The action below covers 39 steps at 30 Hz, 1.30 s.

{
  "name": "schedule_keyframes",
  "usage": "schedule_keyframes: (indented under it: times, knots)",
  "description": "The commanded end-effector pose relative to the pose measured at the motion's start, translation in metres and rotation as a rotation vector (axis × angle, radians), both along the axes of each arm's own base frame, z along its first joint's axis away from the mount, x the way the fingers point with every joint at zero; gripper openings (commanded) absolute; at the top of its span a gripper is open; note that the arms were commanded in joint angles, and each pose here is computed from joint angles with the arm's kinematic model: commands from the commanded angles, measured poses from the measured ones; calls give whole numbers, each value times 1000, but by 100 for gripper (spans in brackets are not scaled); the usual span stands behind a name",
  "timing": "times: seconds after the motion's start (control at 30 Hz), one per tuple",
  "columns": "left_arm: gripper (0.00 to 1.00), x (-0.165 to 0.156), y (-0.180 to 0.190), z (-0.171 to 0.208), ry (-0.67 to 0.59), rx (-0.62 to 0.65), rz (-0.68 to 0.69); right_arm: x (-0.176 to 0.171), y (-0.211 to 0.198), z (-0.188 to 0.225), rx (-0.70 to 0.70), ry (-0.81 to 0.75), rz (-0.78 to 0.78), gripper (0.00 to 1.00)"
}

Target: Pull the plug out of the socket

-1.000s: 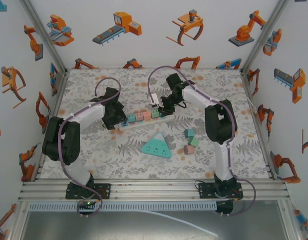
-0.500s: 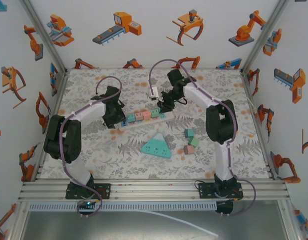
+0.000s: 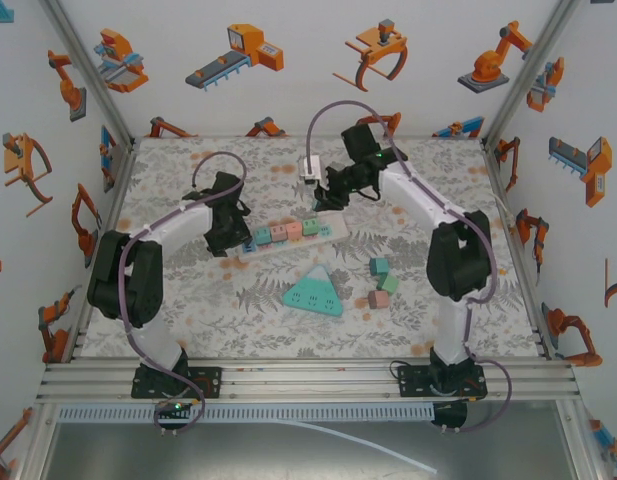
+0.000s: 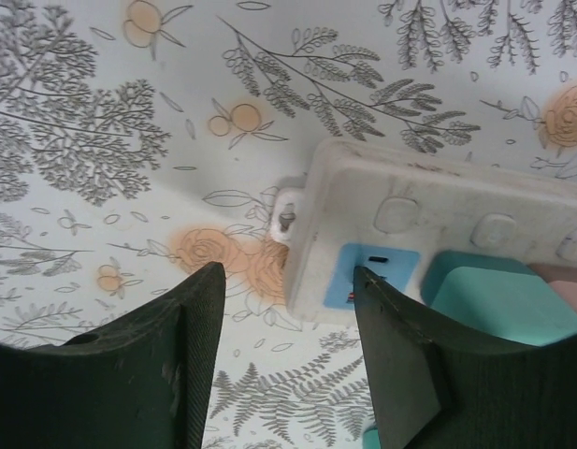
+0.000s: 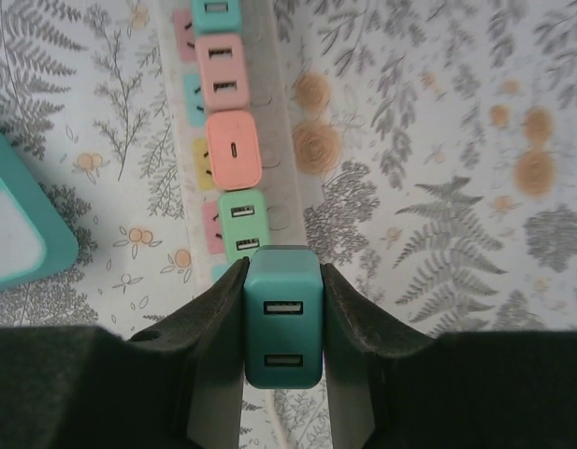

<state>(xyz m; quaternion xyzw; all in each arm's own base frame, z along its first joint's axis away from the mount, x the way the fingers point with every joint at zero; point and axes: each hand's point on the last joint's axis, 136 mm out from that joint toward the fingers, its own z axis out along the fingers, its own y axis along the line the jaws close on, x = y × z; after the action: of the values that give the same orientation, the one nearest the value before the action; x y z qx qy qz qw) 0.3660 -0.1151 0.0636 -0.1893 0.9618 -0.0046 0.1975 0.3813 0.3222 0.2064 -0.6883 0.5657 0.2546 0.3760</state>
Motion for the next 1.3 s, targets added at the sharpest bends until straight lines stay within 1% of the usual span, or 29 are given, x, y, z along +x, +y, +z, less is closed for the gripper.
schedule_keyframes:
  times: [0.0, 0.03, 0.1, 0.17, 0.23, 0.3, 0.4, 0.47, 0.53, 0.6, 0.67, 0.77, 0.83, 0.93, 1.07, 1.17, 1.27]
  knots:
    - [56, -6, 18, 13, -25, 76, -29, 0, -1, 51, 116, -3, -124, 7]
    - [56, -2, 12, 20, -59, 34, -49, 0, -3, 58, 141, 8, -165, 7]
    - [56, 8, -3, 37, -148, -89, -87, 4, -9, 78, 230, 50, -292, 5]
    - [57, 15, -14, 59, -234, -186, -128, 6, -21, 95, 327, 109, -417, 4]
    - [58, 20, -22, 82, -315, -241, -177, 8, -37, 109, 431, 186, -538, 1]
    - [59, 23, -29, 108, -402, -298, -241, 8, -56, 119, 552, 284, -648, 0]
    - [61, 19, -47, 151, -543, -415, -392, 1, -81, 120, 692, 441, -781, 0]
    - [63, 9, -62, 181, -648, -501, -525, -4, -97, 110, 745, 544, -864, 0]
    - [65, -4, -74, 205, -735, -551, -646, -11, -111, 94, 775, 644, -954, 0]
    - [66, -22, -85, 226, -799, -586, -780, -21, -119, 74, 790, 746, -1017, 0]
    - [68, -41, -96, 241, -843, -623, -915, -32, -121, 55, 791, 826, -1040, 0]
    - [69, -69, -110, 260, -905, -667, -1083, -48, -128, 22, 747, 922, -1113, 0]
    - [70, -85, -117, 264, -925, -669, -1174, -57, -133, 1, 715, 956, -1162, 0]
    - [73, -106, -128, 262, -915, -654, -1286, -71, -139, -28, 661, 992, -1213, 0]
    - [78, -126, -144, 251, -872, -624, -1392, -85, -142, -60, 611, 1041, -1275, 1]
    - [80, -132, -150, 240, -846, -576, -1426, -90, -143, -81, 567, 1047, -1343, 2]
    - [80, -134, -153, 232, -825, -527, -1442, -92, -143, -99, 489, 1008, -1430, 3]
